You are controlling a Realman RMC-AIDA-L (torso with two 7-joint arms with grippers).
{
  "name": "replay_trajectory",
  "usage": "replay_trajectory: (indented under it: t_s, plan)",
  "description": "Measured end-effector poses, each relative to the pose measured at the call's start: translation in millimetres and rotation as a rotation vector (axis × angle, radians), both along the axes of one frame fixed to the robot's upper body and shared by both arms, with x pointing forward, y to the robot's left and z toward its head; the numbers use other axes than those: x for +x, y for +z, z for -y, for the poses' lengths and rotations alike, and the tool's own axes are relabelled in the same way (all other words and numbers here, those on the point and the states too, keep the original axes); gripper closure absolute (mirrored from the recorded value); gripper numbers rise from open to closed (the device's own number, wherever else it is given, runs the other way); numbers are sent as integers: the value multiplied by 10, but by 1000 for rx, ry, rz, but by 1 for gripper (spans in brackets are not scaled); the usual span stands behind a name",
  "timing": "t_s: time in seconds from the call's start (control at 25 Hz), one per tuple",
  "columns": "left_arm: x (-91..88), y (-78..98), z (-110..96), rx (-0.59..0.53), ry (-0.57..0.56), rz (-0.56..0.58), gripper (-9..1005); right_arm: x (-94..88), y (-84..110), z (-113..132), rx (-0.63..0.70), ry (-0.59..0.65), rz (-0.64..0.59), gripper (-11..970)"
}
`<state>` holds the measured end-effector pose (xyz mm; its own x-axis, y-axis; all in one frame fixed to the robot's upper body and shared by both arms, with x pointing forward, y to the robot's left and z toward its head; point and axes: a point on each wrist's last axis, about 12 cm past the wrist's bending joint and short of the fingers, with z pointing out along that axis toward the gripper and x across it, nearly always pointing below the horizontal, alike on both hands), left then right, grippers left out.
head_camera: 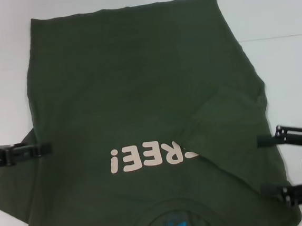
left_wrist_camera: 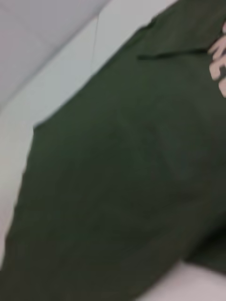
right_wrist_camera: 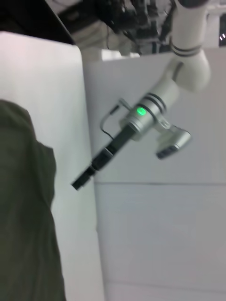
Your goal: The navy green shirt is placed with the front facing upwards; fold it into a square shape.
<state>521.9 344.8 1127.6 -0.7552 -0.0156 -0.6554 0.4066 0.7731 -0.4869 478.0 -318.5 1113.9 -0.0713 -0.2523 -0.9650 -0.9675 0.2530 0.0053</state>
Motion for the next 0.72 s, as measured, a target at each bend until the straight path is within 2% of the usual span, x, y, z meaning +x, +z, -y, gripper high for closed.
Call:
replay_trajectory:
  t_s: [0.32,0.72]
  plan:
    - [-54,47,-159,80,141,-170,176,-55,-72,-17,-45,43,-54,42]
    - [92,-4,-116,229,210,-286,180,-10,-100,-28,-111,63,-114,41]
